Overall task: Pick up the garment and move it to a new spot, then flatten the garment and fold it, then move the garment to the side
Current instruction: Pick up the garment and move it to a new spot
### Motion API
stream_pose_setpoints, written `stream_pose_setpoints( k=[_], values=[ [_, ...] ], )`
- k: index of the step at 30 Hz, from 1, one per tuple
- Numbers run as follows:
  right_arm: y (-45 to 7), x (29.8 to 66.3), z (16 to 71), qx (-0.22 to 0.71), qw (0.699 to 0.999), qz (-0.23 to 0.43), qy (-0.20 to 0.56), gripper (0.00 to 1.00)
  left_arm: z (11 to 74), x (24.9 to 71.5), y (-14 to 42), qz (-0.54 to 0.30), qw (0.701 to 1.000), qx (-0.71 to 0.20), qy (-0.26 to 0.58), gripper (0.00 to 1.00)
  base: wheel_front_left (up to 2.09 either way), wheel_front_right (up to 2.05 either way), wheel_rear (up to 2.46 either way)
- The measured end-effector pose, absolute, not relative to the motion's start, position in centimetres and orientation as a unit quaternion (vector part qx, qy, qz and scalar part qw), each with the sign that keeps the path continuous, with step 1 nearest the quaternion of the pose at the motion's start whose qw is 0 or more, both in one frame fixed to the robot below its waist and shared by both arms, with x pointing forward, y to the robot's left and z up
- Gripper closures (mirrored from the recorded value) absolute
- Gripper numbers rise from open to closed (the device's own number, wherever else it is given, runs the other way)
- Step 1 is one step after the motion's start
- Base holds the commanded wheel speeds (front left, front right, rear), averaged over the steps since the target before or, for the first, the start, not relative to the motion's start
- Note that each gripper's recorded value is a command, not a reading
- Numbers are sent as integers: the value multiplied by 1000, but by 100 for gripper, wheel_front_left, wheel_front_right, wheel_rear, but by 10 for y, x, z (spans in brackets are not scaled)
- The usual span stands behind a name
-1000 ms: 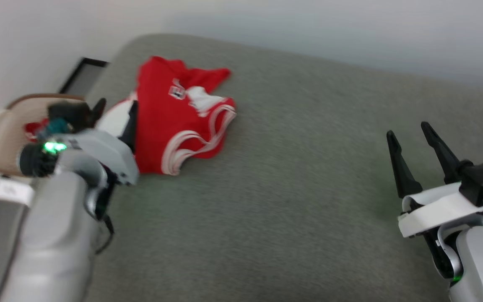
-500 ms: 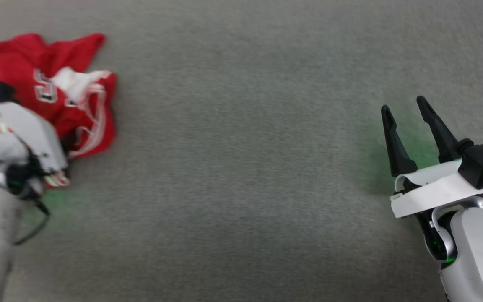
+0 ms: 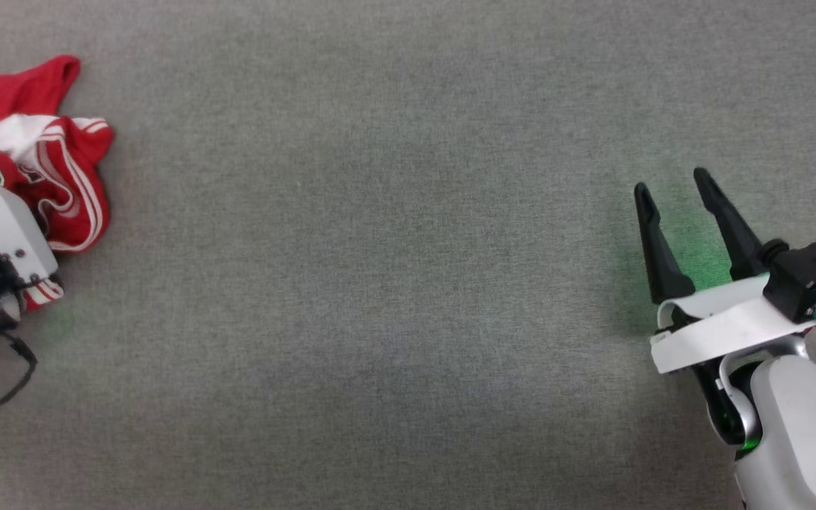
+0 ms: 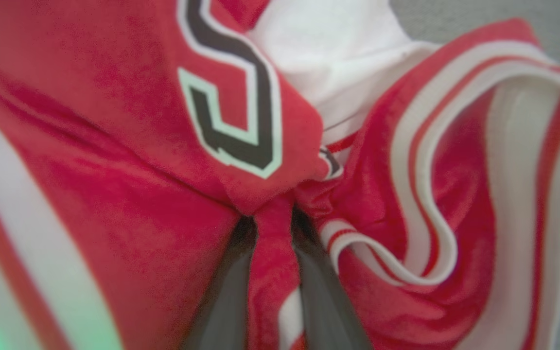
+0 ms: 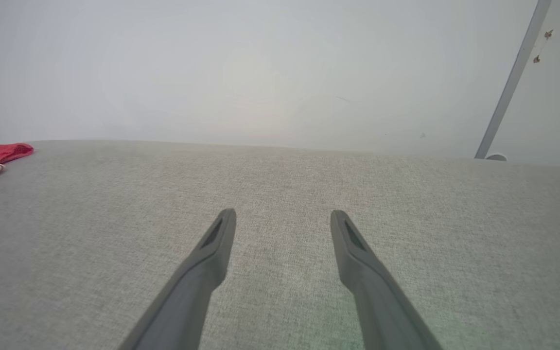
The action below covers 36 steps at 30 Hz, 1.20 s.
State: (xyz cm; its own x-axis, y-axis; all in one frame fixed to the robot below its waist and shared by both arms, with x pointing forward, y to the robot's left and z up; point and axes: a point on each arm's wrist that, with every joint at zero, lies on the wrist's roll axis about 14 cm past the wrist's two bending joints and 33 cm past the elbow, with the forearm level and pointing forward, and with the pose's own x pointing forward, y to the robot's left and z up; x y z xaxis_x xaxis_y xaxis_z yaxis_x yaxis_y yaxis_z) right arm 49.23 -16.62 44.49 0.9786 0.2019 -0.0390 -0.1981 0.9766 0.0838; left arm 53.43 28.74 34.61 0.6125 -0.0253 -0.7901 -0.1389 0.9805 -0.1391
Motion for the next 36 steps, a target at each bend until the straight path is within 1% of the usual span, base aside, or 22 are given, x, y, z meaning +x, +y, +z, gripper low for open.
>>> stream_pose_setpoints(
  k=[5,9,11,13,17,20,25,29,31,33,36],
  values=[
    [-164,482,452,43,994,99,21,0,377,546,280,12,928,-58,367,100,0,0,0],
    [-159,473,466,49,994,101,8,0,418,558,242,-43,953,-52,295,100,0,0,0],
    [-157,470,477,53,993,101,-4,0,446,562,232,-64,963,-42,258,100,0,0,0],
    [-157,466,485,58,993,98,-14,0,472,565,218,-89,970,-37,224,100,0,0,0],
    [-167,456,497,65,994,79,-28,0,510,561,154,-180,967,-26,180,100,0,0,0],
    [-180,447,500,72,995,56,-31,0,524,554,107,-247,954,-13,168,100,0,0,0],
    [-208,435,505,78,996,11,-40,0,537,531,18,-366,916,-16,164,100,0,0,0],
    [-236,424,509,84,995,-33,-50,0,532,498,-55,-459,869,-23,182,100,0,0,0],
    [-248,419,511,83,994,-52,-52,0,528,482,-86,-498,846,-10,191,100,0,0,0],
    [-260,413,511,83,992,-72,-54,0,522,470,-110,-528,825,-4,200,100,0,0,0],
    [-278,402,511,83,990,-103,-54,0,503,448,-140,-565,791,-10,235,100,0,0,0]
  ],
)
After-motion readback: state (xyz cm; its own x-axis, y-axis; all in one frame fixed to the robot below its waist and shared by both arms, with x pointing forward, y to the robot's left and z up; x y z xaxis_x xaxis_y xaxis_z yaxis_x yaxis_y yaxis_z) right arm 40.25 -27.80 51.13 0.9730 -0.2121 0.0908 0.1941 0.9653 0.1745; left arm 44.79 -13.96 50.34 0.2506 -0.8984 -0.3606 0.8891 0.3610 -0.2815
